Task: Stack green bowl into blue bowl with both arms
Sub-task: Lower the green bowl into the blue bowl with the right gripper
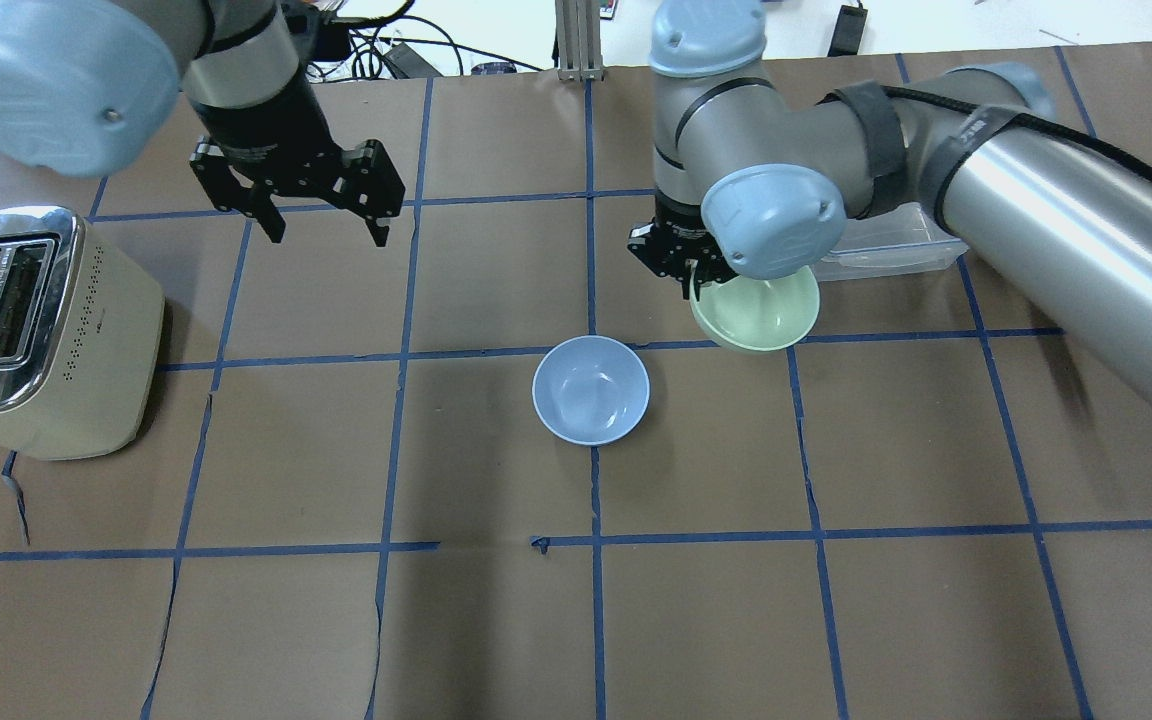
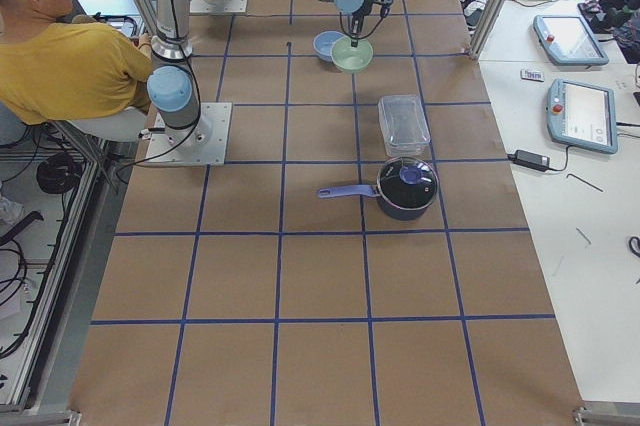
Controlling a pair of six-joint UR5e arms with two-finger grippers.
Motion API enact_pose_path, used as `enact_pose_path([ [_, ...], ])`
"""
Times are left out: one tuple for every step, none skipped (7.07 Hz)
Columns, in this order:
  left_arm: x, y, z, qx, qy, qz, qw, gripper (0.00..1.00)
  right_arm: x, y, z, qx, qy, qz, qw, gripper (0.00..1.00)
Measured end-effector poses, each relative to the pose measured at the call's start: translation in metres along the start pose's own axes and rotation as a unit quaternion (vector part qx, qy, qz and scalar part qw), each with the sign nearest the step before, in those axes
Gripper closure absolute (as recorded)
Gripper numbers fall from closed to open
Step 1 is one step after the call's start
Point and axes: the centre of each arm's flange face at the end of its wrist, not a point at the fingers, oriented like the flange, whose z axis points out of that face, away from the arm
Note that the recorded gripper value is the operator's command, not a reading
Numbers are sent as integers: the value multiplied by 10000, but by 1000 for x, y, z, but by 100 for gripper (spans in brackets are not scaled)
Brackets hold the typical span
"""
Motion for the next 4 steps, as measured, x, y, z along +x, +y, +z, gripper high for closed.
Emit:
enact_pose_path([
  [-13,14,-20,126,7,-97,9999,0,-26,22,1,26,0,56,10000,100],
  [-16,21,-32,301,58,-155,9994,0,-52,40,6,35,37,66,10000,100],
  [-15,21,-35,469,142,-178,9986,0,-76,54,13,60,113,94,9999,100],
  [-13,24,-30,520,197,-191,9983,0,-99,60,17,116,154,112,9998,100],
])
